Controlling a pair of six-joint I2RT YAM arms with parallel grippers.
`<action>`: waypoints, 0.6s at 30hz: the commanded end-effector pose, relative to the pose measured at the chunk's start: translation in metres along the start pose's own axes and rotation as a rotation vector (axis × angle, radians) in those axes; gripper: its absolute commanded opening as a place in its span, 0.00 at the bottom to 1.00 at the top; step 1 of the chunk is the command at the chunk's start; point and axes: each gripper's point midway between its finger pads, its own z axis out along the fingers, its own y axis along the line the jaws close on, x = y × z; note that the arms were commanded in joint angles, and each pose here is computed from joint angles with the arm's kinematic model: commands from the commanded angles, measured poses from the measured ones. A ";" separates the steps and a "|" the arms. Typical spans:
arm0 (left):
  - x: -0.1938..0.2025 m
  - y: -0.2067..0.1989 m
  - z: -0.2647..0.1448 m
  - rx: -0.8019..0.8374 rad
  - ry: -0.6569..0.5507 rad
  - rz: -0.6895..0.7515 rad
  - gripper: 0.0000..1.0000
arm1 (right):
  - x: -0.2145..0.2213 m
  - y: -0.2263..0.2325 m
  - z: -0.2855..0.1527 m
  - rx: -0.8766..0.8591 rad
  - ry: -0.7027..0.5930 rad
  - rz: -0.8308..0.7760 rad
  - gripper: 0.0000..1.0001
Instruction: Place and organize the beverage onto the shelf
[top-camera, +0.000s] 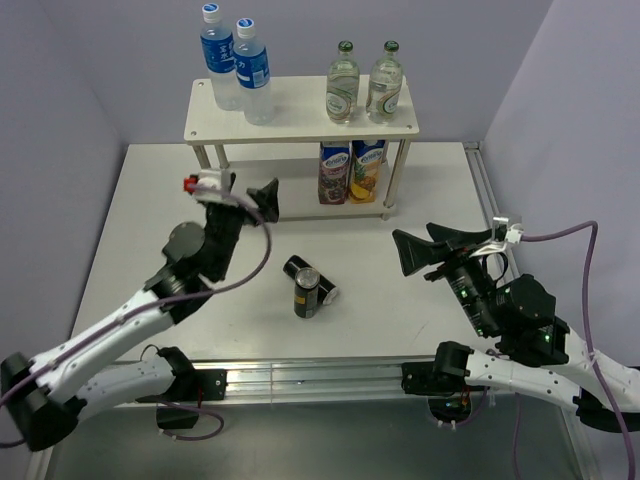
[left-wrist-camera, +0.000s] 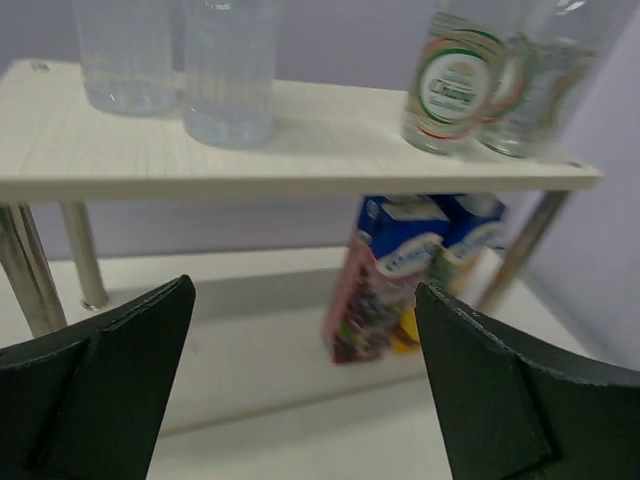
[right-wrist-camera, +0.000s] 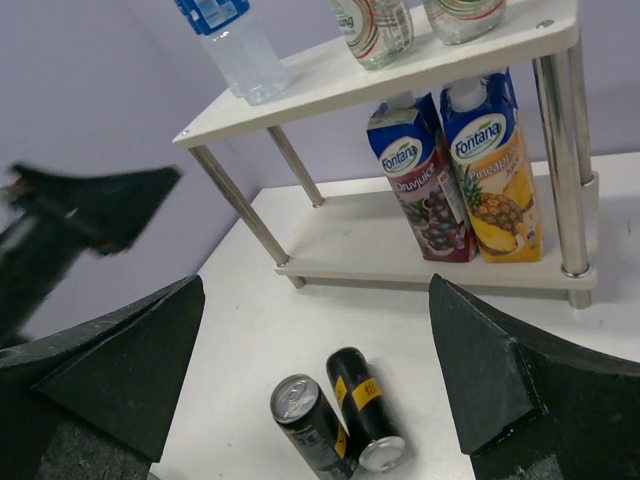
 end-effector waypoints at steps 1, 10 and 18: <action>0.018 -0.006 -0.056 0.072 0.128 -0.131 0.99 | 0.001 -0.011 -0.004 0.039 0.004 0.005 1.00; 0.087 -0.052 -0.170 0.398 0.404 -0.381 0.99 | 0.009 -0.024 -0.010 0.086 0.015 0.037 1.00; 0.183 -0.081 -0.222 0.510 0.547 -0.405 0.99 | 0.019 -0.032 -0.012 0.123 0.041 0.047 1.00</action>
